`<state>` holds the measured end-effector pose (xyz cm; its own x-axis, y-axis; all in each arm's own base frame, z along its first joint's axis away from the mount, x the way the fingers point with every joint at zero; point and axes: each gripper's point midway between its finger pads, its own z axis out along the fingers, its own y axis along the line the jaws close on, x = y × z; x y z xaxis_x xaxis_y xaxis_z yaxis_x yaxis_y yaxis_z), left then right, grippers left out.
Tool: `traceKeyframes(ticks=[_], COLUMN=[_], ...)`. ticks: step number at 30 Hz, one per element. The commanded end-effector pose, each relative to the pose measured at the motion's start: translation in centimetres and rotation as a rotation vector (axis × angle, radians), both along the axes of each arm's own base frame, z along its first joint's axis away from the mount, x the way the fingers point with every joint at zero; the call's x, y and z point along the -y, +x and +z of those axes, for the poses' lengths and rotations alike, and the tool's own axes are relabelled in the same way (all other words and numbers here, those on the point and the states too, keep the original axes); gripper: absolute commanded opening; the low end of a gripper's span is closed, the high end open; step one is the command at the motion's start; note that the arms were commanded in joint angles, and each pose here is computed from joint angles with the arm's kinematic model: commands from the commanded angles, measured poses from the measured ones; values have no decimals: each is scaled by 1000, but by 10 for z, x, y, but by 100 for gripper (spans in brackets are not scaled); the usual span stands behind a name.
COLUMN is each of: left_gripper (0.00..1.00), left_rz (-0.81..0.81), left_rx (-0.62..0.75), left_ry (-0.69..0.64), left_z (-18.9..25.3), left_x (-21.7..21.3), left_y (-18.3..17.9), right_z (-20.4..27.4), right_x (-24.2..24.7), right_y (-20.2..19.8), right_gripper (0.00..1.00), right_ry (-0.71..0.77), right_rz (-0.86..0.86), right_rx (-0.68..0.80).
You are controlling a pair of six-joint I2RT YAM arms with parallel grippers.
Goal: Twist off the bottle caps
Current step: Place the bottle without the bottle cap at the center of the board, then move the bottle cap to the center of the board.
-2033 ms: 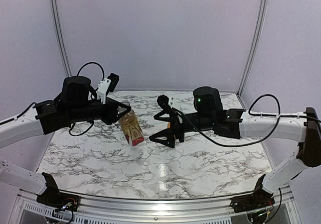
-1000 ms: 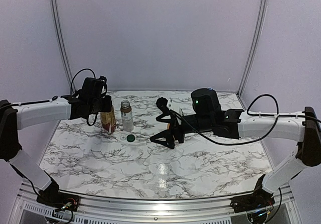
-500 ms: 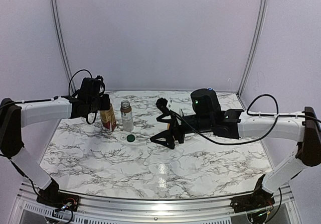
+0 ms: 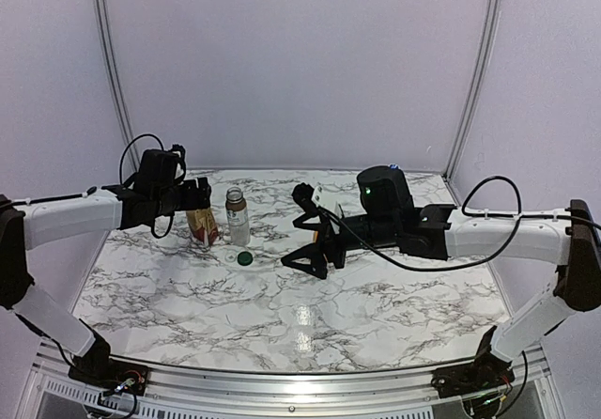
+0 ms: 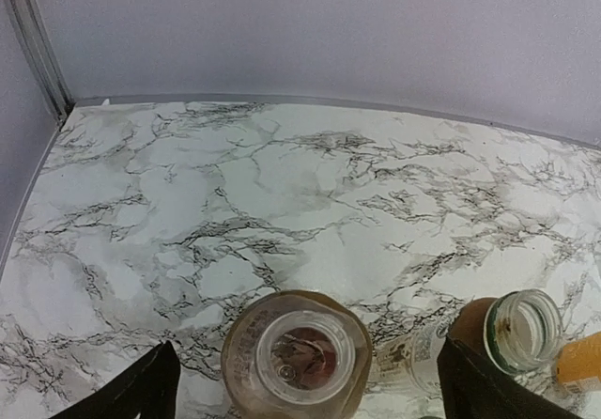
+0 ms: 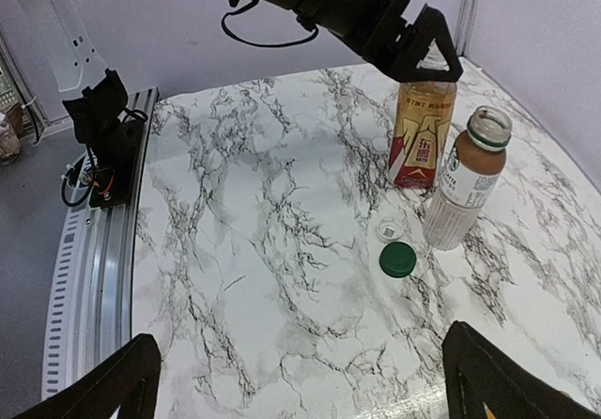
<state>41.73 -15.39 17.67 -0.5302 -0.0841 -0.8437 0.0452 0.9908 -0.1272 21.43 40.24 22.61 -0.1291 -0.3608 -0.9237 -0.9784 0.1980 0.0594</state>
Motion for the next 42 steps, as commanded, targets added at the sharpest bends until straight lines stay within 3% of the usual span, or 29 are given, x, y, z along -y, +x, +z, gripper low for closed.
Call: traceKeyframes(ticks=[1, 8, 16, 32, 42], left_gripper=[99, 87, 73, 55, 46], left_rz=[6, -1, -68, -151, -136], left_rx=[3, -56, -158, -241, -268], left_ry=[-73, -202, -228, -164, -118], left_z=[6, -25, -78, -119, -135], left_x=[-8, -6, 26, 77, 75], left_y=[-25, -64, -85, -70, -67], right_z=[0, -2, -7, -17, -20], right_x=[-2, -6, -7, 0, 2], right_y=[-2, -1, -1, -2, -3], right_gripper=[98, 99, 98, 98, 98], right_ry=[3, 15, 11, -20, -32], right_rz=[0, 2, 3, -12, -16], right_rx=[-12, -23, -36, -40, -41])
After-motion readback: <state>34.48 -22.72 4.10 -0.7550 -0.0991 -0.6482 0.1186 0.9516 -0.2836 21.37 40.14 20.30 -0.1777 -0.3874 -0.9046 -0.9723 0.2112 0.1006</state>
